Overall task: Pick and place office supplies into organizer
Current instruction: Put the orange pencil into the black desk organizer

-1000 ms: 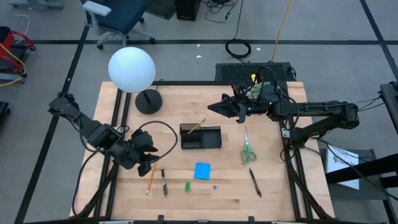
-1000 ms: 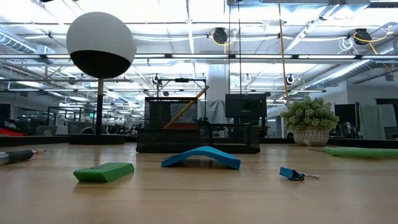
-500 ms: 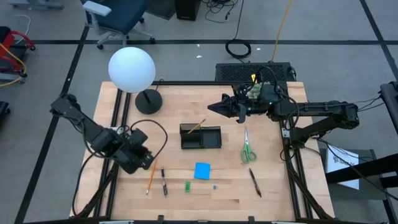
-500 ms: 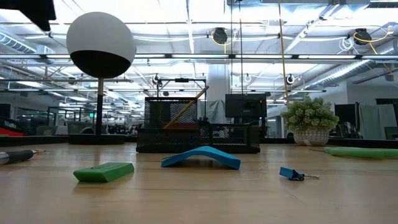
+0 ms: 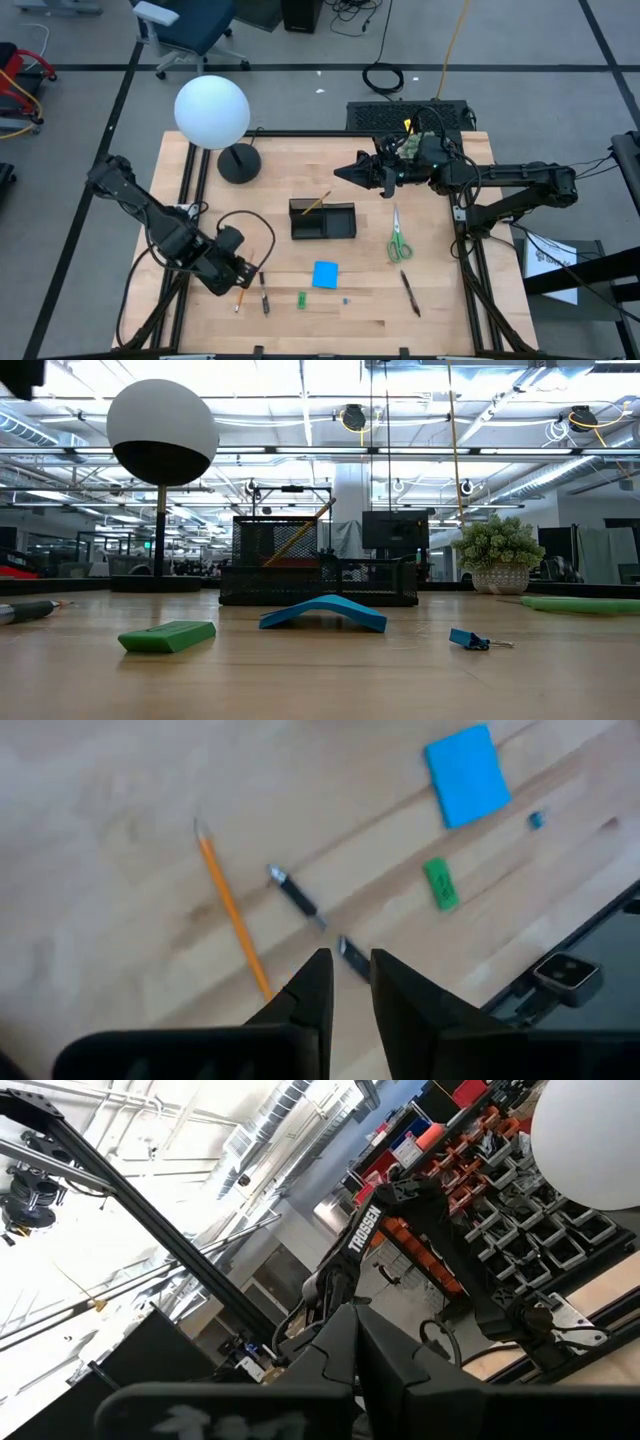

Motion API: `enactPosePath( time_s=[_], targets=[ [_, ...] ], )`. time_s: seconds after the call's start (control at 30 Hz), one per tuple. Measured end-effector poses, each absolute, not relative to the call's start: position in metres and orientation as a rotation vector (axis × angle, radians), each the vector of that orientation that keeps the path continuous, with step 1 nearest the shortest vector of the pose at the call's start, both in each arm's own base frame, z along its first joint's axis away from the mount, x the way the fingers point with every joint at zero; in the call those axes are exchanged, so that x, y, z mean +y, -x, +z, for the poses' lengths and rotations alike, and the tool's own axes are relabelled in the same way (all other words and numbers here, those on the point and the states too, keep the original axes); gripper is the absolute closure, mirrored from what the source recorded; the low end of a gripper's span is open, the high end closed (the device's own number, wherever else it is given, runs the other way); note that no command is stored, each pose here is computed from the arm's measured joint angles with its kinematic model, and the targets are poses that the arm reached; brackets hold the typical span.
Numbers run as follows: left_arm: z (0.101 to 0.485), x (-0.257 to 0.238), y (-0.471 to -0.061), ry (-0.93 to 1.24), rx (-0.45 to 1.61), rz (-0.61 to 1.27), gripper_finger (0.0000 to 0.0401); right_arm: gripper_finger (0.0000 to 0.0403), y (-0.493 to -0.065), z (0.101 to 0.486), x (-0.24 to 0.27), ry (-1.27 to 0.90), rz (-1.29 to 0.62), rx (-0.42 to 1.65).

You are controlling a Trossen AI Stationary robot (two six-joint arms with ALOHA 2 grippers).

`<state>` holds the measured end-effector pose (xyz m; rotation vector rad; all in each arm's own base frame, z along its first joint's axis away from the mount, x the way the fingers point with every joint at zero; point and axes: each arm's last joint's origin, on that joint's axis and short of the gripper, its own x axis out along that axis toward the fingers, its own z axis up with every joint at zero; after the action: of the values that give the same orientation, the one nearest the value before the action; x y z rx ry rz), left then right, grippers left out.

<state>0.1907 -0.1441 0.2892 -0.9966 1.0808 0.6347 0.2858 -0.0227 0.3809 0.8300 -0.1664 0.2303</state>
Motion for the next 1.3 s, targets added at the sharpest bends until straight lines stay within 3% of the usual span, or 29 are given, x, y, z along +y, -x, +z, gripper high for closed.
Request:
enactPosePath(
  time_s=[0.47,0.93,1.3],
  targets=[
    [0.275,-0.16,-0.223,1.065,1.044,0.535,0.0339,0.0403,-0.286,0.381,-0.023,-0.83,0.23,-0.166],
    [0.268,-0.143,-0.194,0.909,1.311,0.771,0.0339,0.0403,-0.286,0.381,-0.023,-0.83,0.23,-0.167],
    [0.268,-0.153,-0.185,0.84,1.342,0.716,0.0339,0.0403,-0.286,0.381,-0.023,-0.83,0.23,-0.166]
  ],
)
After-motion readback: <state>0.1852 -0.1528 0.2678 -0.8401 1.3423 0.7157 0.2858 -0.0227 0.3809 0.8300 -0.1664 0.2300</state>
